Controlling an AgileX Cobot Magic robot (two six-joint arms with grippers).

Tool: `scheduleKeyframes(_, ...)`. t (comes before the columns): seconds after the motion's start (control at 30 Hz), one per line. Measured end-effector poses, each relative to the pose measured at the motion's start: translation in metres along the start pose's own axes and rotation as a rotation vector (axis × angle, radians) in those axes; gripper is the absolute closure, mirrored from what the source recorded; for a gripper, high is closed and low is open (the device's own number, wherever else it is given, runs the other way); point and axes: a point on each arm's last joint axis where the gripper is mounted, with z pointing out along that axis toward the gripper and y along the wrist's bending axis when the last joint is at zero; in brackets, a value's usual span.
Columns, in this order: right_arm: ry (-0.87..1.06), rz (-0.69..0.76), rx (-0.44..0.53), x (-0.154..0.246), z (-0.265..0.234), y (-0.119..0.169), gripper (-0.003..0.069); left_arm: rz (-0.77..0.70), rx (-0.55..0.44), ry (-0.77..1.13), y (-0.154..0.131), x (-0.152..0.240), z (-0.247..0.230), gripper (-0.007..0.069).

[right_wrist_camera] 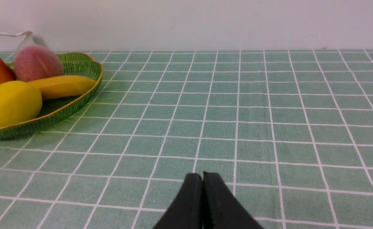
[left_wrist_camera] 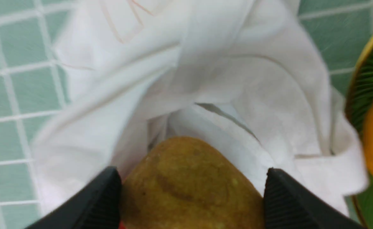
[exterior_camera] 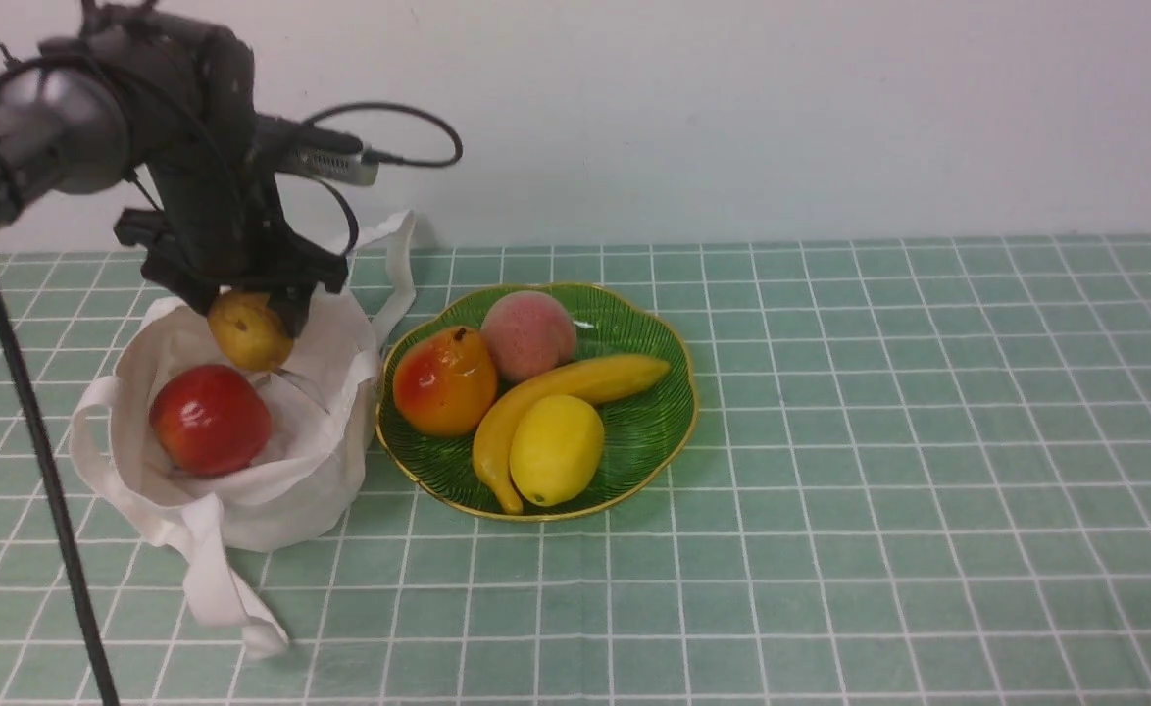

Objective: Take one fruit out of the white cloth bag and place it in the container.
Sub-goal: 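Move the kiwi from the bag and put it on the plate with the left gripper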

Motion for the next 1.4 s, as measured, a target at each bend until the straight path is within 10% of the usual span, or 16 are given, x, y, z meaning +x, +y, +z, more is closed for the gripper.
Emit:
scheduleKeyframes(0.27,0.0,0.0,0.0,0.0,0.0,0.0,0.0671,0.082,0.18,-0.166,-0.013,0.0,-0.071,0.0118)
scheduleKeyframes(0.57,0.0,0.0,0.0,0.0,0.0,0.0,0.0671,0.254,0.539,-0.332,-0.1,-0.014,-0.074,0.0118)
scheduleKeyframes(0.83,0.0,0.0,0.0,0.0,0.0,0.0,0.0671,0.491,0.565,-0.359,-0.157,-0.016,-0.013,0.0118)
scheduleKeyframes(1.2,0.0,0.0,0.0,0.0,0.0,0.0,0.0671,0.402,0.687,-0.266,-0.186,-0.008,0.023,0.011)
scheduleKeyframes(1.4,0.0,0.0,0.0,0.0,0.0,0.0,0.0671,0.279,0.713,-0.174,-0.187,-0.004,0.024,-0.0041)
